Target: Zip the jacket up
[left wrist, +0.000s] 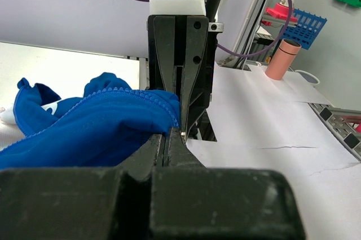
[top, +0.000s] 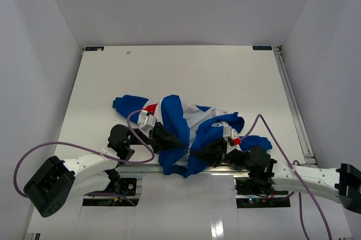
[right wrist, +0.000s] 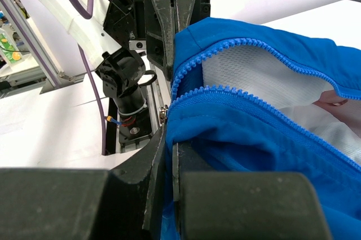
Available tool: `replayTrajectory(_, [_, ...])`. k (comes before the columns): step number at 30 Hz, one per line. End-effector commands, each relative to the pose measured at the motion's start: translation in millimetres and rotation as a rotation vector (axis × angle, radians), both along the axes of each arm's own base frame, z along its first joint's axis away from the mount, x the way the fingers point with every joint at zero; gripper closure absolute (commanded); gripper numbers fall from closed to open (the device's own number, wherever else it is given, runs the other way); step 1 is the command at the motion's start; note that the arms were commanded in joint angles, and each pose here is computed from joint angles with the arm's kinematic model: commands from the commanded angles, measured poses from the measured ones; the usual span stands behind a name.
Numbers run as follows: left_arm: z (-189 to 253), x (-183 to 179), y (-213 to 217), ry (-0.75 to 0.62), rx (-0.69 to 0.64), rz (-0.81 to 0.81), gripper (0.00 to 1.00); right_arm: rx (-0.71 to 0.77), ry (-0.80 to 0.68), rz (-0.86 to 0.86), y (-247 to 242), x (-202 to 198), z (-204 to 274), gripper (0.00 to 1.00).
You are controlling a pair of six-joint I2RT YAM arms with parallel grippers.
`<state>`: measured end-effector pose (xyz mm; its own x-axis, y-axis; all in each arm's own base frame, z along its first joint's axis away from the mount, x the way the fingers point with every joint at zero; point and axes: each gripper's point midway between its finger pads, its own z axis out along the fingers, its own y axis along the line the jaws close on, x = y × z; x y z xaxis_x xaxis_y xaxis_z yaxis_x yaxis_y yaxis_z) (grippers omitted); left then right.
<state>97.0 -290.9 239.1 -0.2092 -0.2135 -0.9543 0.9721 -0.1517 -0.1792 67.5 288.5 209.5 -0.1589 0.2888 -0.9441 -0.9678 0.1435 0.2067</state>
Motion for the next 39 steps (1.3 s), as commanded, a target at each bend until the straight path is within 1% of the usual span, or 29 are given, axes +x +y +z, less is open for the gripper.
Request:
replayTrajectory(1, [4,-2,1,-0.03,-0.015,-0.005,1.0,0.123,-0.038,-0.028,-2,5,43,0.92])
replayTrajectory(10, [2,-1,0,-0.032,-0.015,0.0,1.0,0.136,-0.029,-0.051,-2,10,49,0.92])
replayTrajectory(24, [-2,11,-1,-0.026,-0.005,0.063,1.0,0.188,-0.012,-0.053,-6,9,56,0.92])
replayTrajectory(31, [-5,15,-1,-0.037,0.007,0.089,1.0,0.2,0.005,-0.084,-9,15,55,0.92])
replayTrajectory(39, [-7,5,0,-0.048,0.018,0.031,1.0,0.203,0.015,-0.133,-15,22,52,0.92])
